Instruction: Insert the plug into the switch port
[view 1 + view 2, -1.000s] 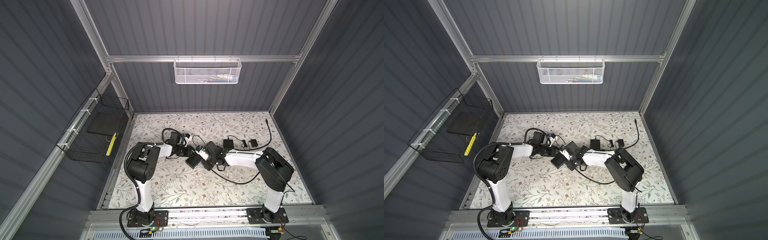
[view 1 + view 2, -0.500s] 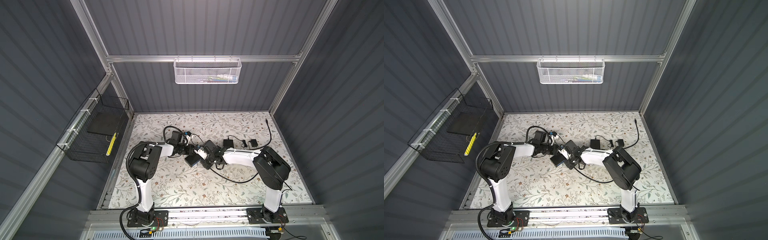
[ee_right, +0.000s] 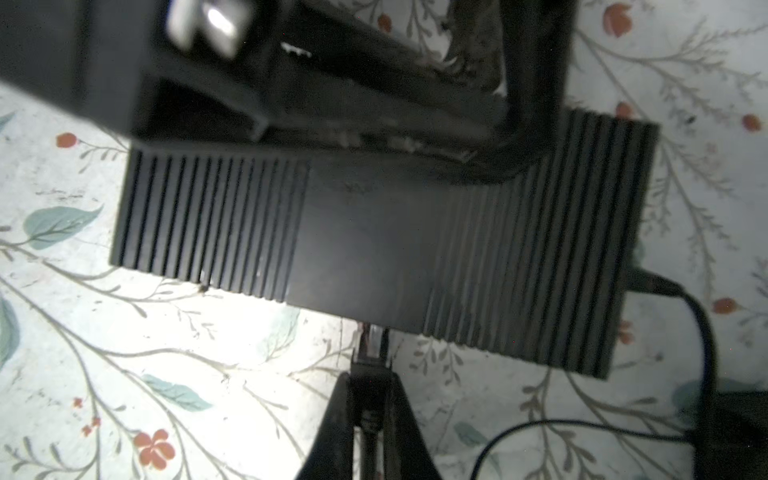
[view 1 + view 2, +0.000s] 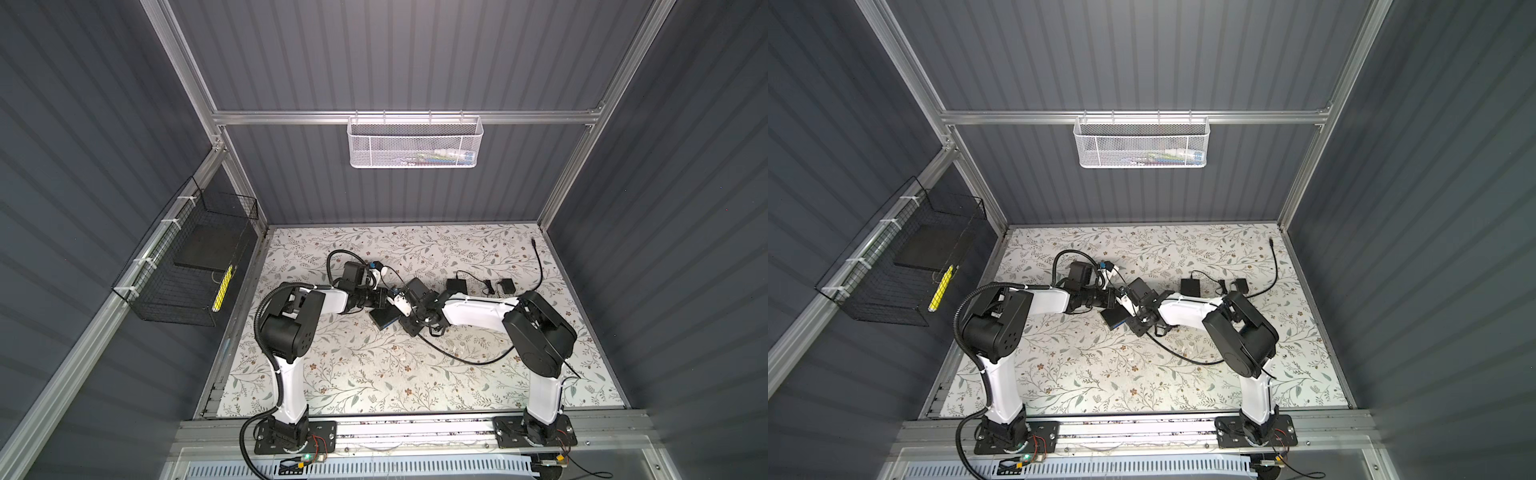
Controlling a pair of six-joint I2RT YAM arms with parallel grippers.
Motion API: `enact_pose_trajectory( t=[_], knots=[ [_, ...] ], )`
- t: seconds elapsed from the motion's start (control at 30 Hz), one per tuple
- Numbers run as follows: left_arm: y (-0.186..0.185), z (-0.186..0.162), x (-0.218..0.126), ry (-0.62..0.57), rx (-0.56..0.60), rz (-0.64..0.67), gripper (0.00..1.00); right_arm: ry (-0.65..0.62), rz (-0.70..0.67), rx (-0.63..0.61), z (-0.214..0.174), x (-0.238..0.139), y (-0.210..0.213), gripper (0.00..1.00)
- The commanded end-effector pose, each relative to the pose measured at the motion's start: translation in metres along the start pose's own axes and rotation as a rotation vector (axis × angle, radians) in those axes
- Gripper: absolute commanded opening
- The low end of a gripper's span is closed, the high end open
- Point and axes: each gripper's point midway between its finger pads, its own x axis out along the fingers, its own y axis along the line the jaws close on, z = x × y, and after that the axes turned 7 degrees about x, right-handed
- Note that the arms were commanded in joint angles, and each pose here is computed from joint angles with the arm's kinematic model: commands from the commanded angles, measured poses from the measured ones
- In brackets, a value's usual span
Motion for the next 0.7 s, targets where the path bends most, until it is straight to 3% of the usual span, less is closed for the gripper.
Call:
enact_pose_trajectory(
  t=[0.0, 0.43, 0.67],
  knots=[
    [-0.013, -0.133, 0.01, 0.402, -0.225, 0.004, 0.32, -0.32, -0.044, 0.03, 0.085, -0.017, -0.01, 0.0],
    [-0.014, -0.119, -0.004, 0.381, -0.201, 0.042, 0.39, -0.314, -0.044, 0.07, 0.069, -0.026, -0.013, 0.0],
    [-0.01, -0.113, -0.013, 0.366, -0.195, 0.058, 0.34, -0.294, -0.031, 0.065, 0.059, -0.026, -0.011, 0.0]
  ],
)
